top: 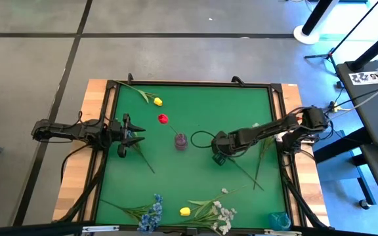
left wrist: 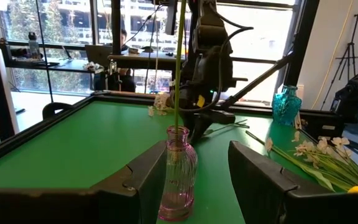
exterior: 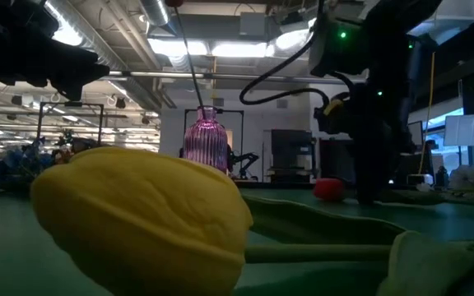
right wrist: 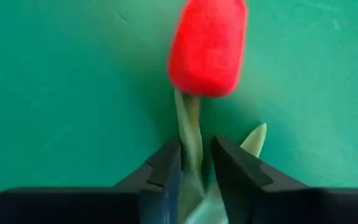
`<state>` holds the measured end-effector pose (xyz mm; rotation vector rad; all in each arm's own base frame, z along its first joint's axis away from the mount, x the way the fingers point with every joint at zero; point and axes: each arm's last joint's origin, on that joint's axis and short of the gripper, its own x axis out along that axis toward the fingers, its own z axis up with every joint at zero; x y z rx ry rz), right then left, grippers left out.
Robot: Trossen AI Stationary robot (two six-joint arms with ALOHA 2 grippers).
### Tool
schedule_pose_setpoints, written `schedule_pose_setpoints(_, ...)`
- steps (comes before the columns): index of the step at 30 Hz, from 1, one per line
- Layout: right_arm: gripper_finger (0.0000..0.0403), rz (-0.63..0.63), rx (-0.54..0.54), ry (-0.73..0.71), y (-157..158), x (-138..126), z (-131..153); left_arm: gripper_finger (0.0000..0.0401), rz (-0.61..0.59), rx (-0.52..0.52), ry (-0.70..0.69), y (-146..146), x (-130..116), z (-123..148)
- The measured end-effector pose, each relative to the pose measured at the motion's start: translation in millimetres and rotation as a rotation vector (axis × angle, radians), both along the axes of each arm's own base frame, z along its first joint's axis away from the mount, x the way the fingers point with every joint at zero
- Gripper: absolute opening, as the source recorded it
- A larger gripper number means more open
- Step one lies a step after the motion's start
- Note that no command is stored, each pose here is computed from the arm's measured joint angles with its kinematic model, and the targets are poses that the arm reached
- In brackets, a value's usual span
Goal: Sort flowers into vase by color
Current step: Put the red tulip into the purple vase
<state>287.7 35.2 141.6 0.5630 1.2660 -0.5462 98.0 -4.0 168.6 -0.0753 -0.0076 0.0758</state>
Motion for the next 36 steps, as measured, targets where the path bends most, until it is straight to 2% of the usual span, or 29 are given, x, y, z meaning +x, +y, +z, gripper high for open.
schedule_pose_setpoints(6,0.0109,0.006,0.000,0.023,0.4,1.8,-7.2,0.0167,0.000,0.000,0.000,0.0,0.0,0.0)
schedule_pose_setpoints(9,0.0086,0.047,-0.008,0.024,0.4,1.8,-6.9,0.0167,0.000,0.000,0.000,0.0,0.0,0.0)
schedule_pose_setpoints(14,0.0014,0.046,-0.041,0.011,0.8,8.5,0.7,0.0167,0.000,0.000,0.000,0.0,0.0,0.0)
schedule_pose_setpoints(16,0.0014,0.053,-0.059,-0.013,2.4,15.5,7.5,0.0167,0.000,0.000,0.000,0.0,0.0,-0.1)
schedule_pose_setpoints(18,0.0025,0.063,-0.095,-0.078,2.9,25.6,26.6,0.0167,0.000,0.000,0.000,0.0,0.0,-0.1)
schedule_pose_setpoints(23,0.0011,0.174,-0.244,-0.373,21.0,45.1,107.8,0.0167,0.000,0.000,0.000,0.0,0.0,0.0)
schedule_pose_setpoints(28,0.0016,0.331,-0.477,-0.812,58.5,51.0,198.9,0.0167,0.000,0.000,0.000,0.0,0.0,-0.1)
schedule_pose_setpoints(33,0.0018,0.387,-0.768,-1.227,94.4,47.4,254.7,0.0167,0.001,0.000,0.000,0.0,0.0,0.0)
schedule_pose_setpoints(36,0.0008,0.381,-0.886,-1.397,100.1,47.9,271.0,0.0167,0.000,0.000,0.000,0.0,0.0,0.0)
